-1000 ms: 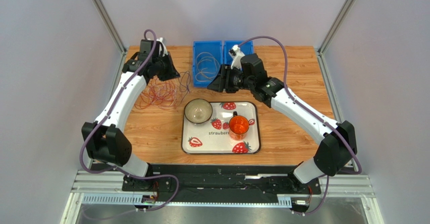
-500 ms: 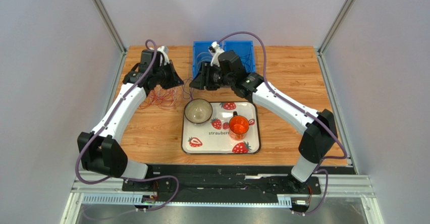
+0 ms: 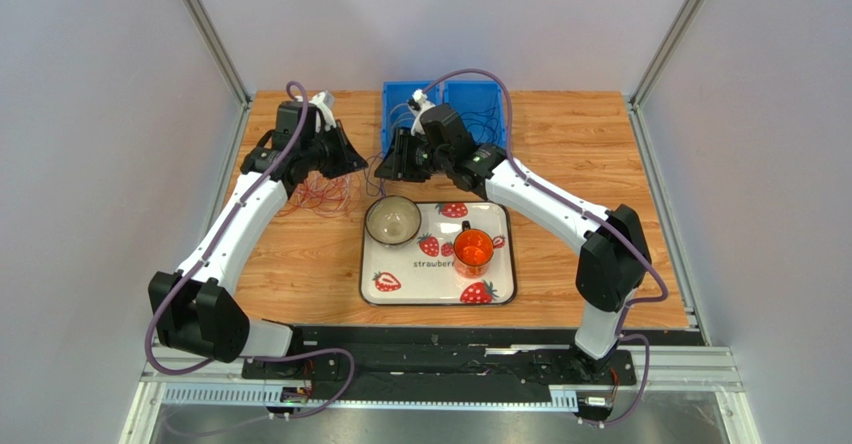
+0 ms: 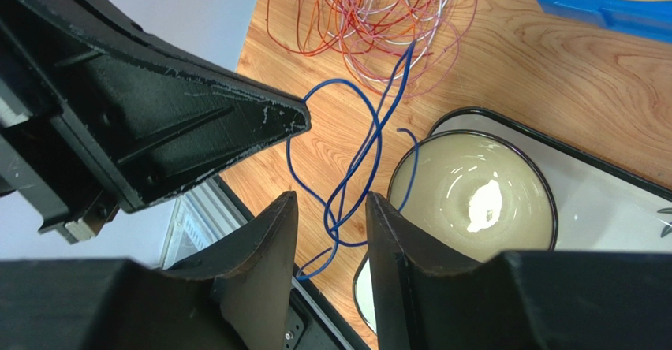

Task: Untangle the cables
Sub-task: Place the cable in the bin.

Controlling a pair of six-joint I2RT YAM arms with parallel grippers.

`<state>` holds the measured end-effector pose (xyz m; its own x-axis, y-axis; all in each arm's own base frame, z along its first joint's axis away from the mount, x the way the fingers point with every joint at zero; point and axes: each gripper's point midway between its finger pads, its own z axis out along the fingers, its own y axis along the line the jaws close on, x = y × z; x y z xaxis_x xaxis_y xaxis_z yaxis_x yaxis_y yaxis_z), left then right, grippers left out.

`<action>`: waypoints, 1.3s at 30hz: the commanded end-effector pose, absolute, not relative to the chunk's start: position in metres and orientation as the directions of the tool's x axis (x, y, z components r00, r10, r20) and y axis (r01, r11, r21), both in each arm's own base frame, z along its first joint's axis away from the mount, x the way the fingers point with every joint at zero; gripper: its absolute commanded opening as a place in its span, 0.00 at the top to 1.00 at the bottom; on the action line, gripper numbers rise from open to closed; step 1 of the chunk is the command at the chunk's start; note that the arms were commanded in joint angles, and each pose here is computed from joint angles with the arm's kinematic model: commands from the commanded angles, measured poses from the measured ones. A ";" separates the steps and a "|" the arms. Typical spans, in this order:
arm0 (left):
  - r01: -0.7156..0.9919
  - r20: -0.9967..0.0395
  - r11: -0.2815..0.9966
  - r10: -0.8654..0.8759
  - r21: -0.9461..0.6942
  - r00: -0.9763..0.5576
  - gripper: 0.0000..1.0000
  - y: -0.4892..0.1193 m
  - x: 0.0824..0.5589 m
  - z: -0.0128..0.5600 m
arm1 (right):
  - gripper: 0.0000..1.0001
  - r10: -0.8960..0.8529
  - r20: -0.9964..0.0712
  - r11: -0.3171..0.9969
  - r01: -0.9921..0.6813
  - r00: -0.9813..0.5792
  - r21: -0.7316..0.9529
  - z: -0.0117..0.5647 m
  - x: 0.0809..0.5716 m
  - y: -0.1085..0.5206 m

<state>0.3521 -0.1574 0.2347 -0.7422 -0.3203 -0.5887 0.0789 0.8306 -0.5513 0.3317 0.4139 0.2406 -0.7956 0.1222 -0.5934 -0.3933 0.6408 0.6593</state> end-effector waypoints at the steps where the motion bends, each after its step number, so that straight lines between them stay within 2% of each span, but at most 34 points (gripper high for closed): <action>1: 0.126 -0.619 0.807 -0.331 -0.577 -0.712 1.00 -0.164 0.349 0.253 | 0.60 0.150 -0.614 0.622 -0.409 -0.775 0.668 0.256 0.338 0.425; 7: 0.137 -0.625 0.804 -0.329 -0.579 -0.707 1.00 -0.165 0.346 0.258 | 0.60 0.109 -0.604 0.660 -0.397 -0.790 0.638 0.237 0.338 0.426; 11: 0.147 -0.641 0.810 -0.324 -0.568 -0.696 1.00 -0.163 0.343 0.265 | 0.70 0.087 -0.601 0.708 -0.376 -0.794 0.599 0.220 0.339 0.417; 14: 0.142 -0.661 0.830 -0.314 -0.540 -0.681 1.00 -0.157 0.343 0.272 | 0.70 0.066 -0.614 0.747 -0.369 -0.786 0.553 0.213 0.339 0.406; 19: 0.197 -0.699 0.813 -0.317 -0.549 -0.640 1.00 -0.159 0.335 0.310 | 0.70 0.066 -0.633 0.804 -0.335 -0.772 0.492 0.201 0.346 0.384; 30: 0.339 -0.754 0.735 -0.346 -0.588 -0.559 1.00 -0.166 0.300 0.388 | 0.72 0.056 -0.623 0.804 -0.334 -0.781 0.492 0.194 0.351 0.382; 39: 0.394 -0.777 0.710 -0.348 -0.584 -0.525 1.00 -0.169 0.294 0.418 | 0.71 0.040 -0.696 0.719 -0.464 -0.717 0.518 0.242 0.341 0.390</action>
